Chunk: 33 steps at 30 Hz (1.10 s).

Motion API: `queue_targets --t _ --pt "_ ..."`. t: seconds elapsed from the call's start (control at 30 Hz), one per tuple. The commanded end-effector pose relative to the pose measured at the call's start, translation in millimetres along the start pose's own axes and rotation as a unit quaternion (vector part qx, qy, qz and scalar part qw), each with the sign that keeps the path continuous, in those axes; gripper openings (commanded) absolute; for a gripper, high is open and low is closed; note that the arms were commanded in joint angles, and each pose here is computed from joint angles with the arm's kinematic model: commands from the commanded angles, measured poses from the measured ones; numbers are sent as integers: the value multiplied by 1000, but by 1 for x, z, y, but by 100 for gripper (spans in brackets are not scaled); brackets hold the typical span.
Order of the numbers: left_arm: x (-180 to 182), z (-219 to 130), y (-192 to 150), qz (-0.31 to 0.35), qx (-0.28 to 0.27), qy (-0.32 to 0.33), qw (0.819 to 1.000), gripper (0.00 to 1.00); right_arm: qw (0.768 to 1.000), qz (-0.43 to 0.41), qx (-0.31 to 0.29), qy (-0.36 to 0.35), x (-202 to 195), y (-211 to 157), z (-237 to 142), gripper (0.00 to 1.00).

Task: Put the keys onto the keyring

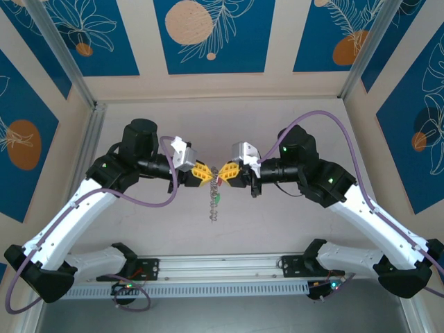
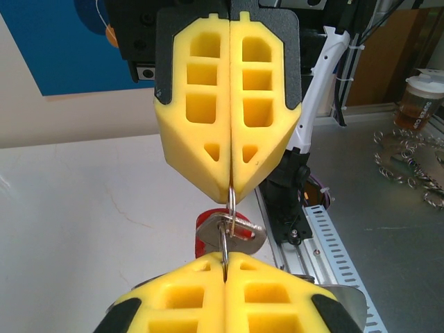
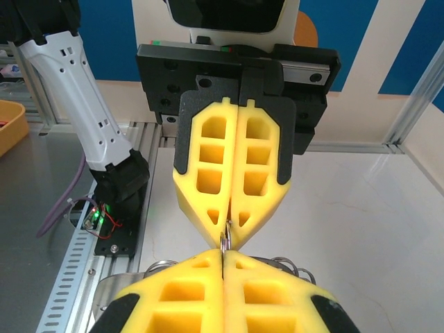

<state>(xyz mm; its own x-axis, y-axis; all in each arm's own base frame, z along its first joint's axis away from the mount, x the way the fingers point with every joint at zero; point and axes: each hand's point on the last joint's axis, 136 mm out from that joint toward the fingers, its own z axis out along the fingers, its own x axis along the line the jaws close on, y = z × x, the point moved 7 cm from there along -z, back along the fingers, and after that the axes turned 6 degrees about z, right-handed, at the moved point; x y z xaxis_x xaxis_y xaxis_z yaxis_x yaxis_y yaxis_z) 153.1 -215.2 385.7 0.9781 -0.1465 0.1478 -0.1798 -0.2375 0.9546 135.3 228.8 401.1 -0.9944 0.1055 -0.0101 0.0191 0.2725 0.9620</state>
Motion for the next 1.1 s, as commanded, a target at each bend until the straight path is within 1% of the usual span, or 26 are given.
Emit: queue_targets --t 0.0,0.33,1.07 --pt "-6 -5 13 28 -19 -5 999 0 1000 3 -11 3 1 2 -3 0" --pt "-5 -4 13 28 -20 -6 999 0 1000 -5 -22 3 6 10 -11 0" --pt "-7 -5 13 29 -21 -6 999 0 1000 -3 -20 -2 1 7 -4 0"
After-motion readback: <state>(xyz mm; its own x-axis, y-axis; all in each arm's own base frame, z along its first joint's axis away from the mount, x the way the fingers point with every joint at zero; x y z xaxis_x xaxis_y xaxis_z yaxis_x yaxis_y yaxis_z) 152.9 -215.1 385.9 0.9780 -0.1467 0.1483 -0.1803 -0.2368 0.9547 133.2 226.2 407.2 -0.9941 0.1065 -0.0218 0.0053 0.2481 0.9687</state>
